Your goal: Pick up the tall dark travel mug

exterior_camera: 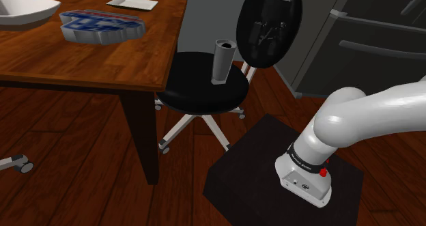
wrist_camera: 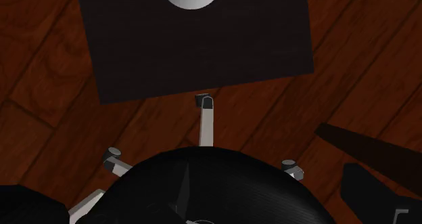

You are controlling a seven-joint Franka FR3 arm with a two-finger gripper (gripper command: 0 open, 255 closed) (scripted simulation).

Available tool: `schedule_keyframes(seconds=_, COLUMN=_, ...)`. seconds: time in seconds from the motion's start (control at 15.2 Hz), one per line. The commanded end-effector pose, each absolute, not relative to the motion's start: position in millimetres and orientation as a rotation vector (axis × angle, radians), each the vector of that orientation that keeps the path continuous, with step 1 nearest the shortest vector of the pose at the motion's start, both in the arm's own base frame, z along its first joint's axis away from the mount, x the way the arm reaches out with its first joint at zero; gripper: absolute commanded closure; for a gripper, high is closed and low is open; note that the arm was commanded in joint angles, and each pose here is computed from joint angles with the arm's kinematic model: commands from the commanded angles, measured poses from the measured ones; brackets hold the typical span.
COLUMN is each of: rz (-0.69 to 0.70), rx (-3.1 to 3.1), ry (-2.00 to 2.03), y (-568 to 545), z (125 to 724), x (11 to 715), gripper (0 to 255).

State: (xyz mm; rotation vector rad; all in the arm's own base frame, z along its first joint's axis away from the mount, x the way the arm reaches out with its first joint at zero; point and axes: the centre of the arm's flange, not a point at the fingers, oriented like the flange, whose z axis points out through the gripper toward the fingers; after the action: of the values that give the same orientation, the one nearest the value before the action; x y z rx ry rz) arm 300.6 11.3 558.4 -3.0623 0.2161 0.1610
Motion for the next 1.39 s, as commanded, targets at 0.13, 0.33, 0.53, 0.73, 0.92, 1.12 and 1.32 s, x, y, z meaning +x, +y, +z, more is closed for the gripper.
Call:
schedule_keyframes(seconds=0.13, rz=0.141, rx=-3.05, ry=0.375, y=14.1, z=556.8, x=324.2, gripper=0)
schedule_keyframes(seconds=0.33, rz=0.111, rx=-3.016, ry=0.611, y=13.7, z=554.8, x=359.8, gripper=0)
schedule_keyframes(seconds=0.53, rz=0.08, rx=-2.963, ry=0.843, y=7.7, z=553.4, x=395.0, gripper=0)
schedule_keyframes(seconds=0.73, rz=0.048, rx=-2.893, ry=1.072, y=-3.6, z=552.4, x=428.8, gripper=0)
schedule_keyframes(seconds=0.92, rz=0.017, rx=-2.808, ry=1.288, y=-19.5, z=552.1, x=459.7, gripper=0)
schedule_keyframes(seconds=1.12, rz=0.017, rx=-2.808, ry=1.288, y=-19.5, z=536.3, x=459.6, gripper=0)
schedule_keyframes(seconds=1.32, rz=0.017, rx=-2.808, ry=1.288, y=-19.5, z=520.4, x=459.7, gripper=0)
